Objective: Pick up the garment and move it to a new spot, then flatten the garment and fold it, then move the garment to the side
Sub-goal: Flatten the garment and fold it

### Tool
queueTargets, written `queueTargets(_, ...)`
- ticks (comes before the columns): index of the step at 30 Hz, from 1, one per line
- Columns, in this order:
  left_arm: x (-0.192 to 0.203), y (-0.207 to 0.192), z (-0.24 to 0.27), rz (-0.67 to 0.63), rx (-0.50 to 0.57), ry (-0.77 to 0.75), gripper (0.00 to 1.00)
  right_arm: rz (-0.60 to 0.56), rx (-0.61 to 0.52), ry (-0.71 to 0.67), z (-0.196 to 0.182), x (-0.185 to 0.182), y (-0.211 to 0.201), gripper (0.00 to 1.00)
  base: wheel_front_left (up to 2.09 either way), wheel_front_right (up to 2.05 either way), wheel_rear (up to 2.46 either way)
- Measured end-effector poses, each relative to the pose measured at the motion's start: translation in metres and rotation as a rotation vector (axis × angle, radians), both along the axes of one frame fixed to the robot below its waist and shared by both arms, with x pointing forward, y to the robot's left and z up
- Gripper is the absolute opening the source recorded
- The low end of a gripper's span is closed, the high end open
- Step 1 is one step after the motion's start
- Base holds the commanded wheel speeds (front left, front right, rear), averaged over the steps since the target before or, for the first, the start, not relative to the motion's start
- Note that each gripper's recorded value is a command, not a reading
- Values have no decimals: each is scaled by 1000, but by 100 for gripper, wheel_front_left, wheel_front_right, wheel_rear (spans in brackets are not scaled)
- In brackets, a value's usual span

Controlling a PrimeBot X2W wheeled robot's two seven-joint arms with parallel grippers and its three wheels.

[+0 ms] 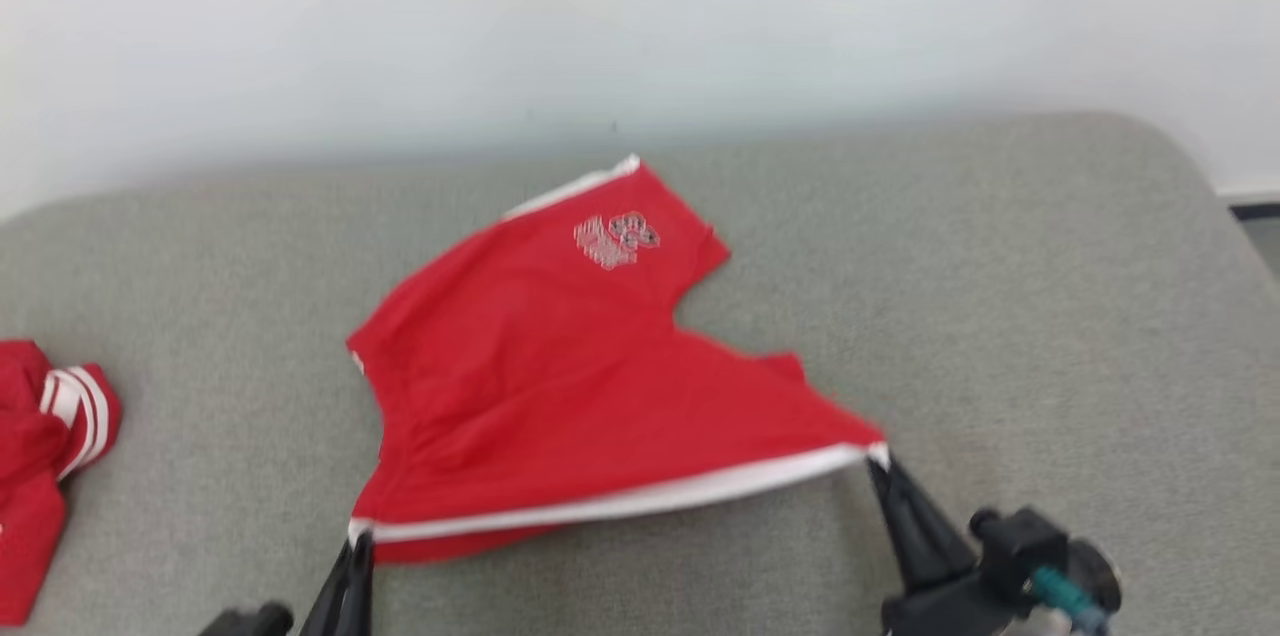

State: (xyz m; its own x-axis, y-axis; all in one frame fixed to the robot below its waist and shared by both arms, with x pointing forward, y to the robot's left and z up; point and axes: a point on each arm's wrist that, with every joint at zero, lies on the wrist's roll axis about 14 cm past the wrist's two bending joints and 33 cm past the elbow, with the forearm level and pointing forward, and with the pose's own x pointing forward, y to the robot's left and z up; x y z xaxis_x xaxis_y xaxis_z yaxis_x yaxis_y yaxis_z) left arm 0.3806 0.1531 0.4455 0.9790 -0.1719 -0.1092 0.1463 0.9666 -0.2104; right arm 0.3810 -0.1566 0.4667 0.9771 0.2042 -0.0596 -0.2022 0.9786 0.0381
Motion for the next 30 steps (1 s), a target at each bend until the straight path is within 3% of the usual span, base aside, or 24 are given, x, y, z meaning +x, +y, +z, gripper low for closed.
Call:
queueTargets(21, -71, -2, -20, 23, -44, 63, 0, -37, 10, 60, -24, -71, -7, 0, 0, 0, 0)
queueTargets(30, -53, -1, 1, 27, -54, -6, 0, -37, 22, 6, -5, -47, -6, 0, 0, 0, 0)
